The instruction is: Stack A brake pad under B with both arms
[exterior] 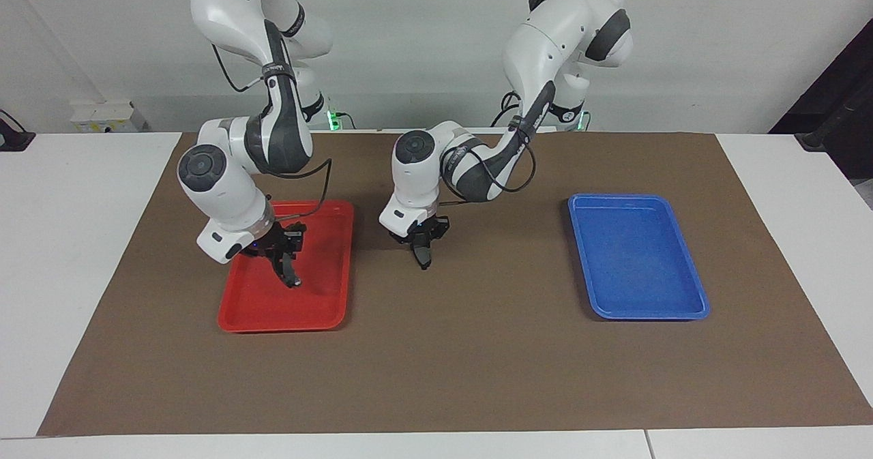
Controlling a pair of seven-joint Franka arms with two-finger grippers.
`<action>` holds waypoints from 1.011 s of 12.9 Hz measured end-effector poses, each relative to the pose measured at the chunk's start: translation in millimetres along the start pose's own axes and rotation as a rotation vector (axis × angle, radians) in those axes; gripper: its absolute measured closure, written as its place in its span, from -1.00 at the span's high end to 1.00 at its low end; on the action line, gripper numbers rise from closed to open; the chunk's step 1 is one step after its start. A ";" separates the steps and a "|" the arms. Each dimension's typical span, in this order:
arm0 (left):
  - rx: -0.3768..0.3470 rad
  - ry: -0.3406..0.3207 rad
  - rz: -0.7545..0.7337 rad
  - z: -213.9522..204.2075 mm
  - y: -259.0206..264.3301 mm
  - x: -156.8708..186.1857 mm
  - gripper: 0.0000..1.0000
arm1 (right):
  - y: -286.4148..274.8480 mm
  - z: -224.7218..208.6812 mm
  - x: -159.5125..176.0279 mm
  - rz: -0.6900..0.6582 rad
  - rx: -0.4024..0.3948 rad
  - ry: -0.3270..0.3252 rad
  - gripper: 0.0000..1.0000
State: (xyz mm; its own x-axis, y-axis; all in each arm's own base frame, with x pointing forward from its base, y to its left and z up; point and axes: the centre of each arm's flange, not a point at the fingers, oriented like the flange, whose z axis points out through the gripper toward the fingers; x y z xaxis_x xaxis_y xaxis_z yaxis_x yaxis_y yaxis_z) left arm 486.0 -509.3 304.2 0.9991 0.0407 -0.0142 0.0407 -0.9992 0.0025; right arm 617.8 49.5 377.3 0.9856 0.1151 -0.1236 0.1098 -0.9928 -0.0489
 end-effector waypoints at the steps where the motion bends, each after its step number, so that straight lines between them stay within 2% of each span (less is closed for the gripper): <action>1: 0.000 0.000 0.000 0.0 0.0 0.0 -0.26 | -0.3 -7.5 1.1 -0.012 0.002 0.001 -0.14; 4: -0.001 0.003 -0.004 -0.9 -1.1 2.5 -0.26 | 0.5 -13.7 1.8 -0.018 0.003 0.002 -0.14; 6: -0.004 0.015 -0.018 -7.8 -4.0 11.6 -0.19 | 0.6 -13.7 1.8 -0.018 0.003 0.002 -0.14; 7: -0.007 0.021 -0.024 -13.3 -4.8 16.2 -0.02 | 0.6 -13.7 1.8 -0.020 0.003 0.002 -0.14; 8: -0.009 0.026 -0.029 -18.2 -5.0 19.5 -0.02 | 0.6 -13.7 1.8 -0.022 0.003 0.002 -0.14; 10: 0.002 0.035 -0.046 -23.1 -11.9 29.2 0.28 | 0.3 -13.9 1.9 -0.029 0.003 0.002 -0.14; 11: 0.005 0.045 -0.058 -28.4 -17.2 35.9 0.28 | -1.1 -14.7 2.2 -0.032 0.003 0.004 -0.14; 12: 0.001 0.062 -0.069 -38.7 -21.5 41.8 0.41 | -3.4 -16.7 2.8 -0.037 0.004 0.006 -0.14; 13: -0.009 0.088 -0.081 -55.9 -26.2 47.7 0.64 | -6.5 -20.6 3.9 -0.043 0.004 0.011 -0.14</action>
State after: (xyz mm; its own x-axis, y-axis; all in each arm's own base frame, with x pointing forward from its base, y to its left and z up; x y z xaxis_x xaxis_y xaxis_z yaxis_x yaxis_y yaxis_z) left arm 533.4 -481.0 359.4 0.9899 0.1213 0.0727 0.1206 -0.9926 0.0141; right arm 623.6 55.8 397.6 0.9815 0.1568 -0.1100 0.1512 -0.9868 -0.0583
